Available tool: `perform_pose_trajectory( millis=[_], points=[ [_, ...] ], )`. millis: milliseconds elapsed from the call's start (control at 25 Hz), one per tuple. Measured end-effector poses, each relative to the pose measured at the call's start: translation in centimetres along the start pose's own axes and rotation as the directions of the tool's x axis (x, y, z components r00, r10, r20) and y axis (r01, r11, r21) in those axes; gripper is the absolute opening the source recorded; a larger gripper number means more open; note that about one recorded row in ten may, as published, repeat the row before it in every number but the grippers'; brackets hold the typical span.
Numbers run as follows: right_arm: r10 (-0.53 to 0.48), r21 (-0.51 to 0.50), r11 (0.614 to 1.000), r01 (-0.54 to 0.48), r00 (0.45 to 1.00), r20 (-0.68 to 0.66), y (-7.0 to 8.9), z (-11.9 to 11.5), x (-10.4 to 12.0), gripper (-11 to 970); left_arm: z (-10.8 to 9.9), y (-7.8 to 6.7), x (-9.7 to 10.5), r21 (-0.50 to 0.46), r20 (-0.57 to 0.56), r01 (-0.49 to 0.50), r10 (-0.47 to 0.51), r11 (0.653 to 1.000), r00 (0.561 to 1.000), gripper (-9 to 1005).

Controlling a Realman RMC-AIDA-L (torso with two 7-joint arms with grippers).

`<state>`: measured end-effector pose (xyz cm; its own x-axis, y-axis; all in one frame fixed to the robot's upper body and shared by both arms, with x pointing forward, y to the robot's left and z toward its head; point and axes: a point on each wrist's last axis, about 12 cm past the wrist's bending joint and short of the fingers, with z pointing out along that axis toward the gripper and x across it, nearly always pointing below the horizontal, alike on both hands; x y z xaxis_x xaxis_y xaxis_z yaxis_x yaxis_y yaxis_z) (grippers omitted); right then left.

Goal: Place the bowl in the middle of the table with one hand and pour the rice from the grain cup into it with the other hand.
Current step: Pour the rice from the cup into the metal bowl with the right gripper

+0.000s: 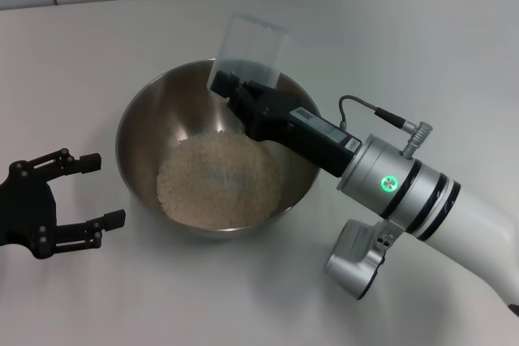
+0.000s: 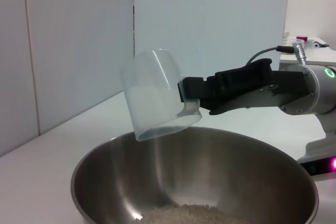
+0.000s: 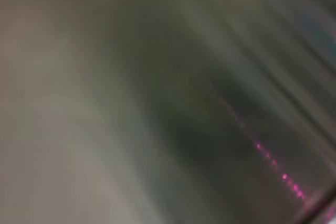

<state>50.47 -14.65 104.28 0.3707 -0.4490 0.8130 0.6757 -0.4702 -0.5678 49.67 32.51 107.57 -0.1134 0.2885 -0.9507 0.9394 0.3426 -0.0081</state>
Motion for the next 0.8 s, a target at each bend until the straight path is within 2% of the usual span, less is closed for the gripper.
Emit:
perform_pose_trajectory(
  millis=[80, 160, 240, 320, 440, 520, 600, 680, 720, 760, 800],
  points=[
    [0.023, 0.004, 1.000, -0.023, 1.000, -0.019, -0.3, 0.3, 0.2, 27, 0.0, 0.0, 0.0, 0.001, 0.000, -0.001, 0.001, 1.000, 1.000, 862],
    [0.146, 0.006, 0.989, -0.146, 0.987, -0.062, -0.8, 0.5, 0.3, 28, 0.0, 0.0, 0.0, 0.002, 0.000, -0.001, 0.001, 1.000, 1.000, 862],
    [0.376, 0.033, 0.927, -0.375, 0.920, -0.115, -1.7, 0.8, 0.3, 29, 0.1, -0.1, 0.0, 0.003, 0.001, 0.001, -0.001, 1.000, 1.000, 862],
    [0.583, 0.062, 0.811, -0.581, 0.800, -0.141, -2.3, 0.8, 0.1, 30, 0.1, -0.1, 0.0, 0.003, 0.001, 0.002, -0.002, 1.000, 1.000, 862],
    [0.784, 0.103, 0.615, -0.782, 0.593, -0.184, -2.6, 0.6, -0.1, 32, 0.1, -0.1, 0.0, 0.004, 0.002, 0.001, -0.001, 1.000, 1.000, 862],
    [0.881, 0.162, 0.457, -0.875, 0.419, -0.220, -2.8, 0.6, 0.1, 33, 0.1, -0.1, 0.0, 0.005, 0.003, 0.000, 0.000, 1.000, 1.000, 862],
    [0.941, 0.234, 0.296, -0.926, 0.240, -0.239, -2.8, 0.5, 0.5, 33, 0.1, -0.1, 0.0, 0.005, 0.003, -0.001, 0.001, 1.000, 1.000, 862],
    [0.973, 0.339, 0.090, -0.937, 0.010, -0.232, -2.3, 0.2, 1.4, 34, 0.1, -0.1, 0.0, 0.005, 0.003, -0.001, 0.001, 1.000, 1.000, 862],
    [0.972, 0.377, 0.013, -0.926, -0.076, -0.220, -2.0, 0.0, 1.7, 35, 0.1, -0.1, 0.0, 0.005, 0.003, -0.002, 0.002, 1.000, 1.000, 862],
    [0.960, 0.433, -0.102, -0.895, -0.202, -0.192, -1.5, -0.3, 2.3, 35, 0.1, -0.1, 0.0, 0.006, 0.004, -0.002, 0.002, 1.000, 1.000, 862],
    [0.938, 0.477, -0.199, -0.856, -0.307, -0.159, -1.0, -0.7, 2.7, 36, 0.1, -0.1, 0.0, 0.006, 0.004, -0.001, 0.001, 1.000, 1.000, 862]
  ],
)
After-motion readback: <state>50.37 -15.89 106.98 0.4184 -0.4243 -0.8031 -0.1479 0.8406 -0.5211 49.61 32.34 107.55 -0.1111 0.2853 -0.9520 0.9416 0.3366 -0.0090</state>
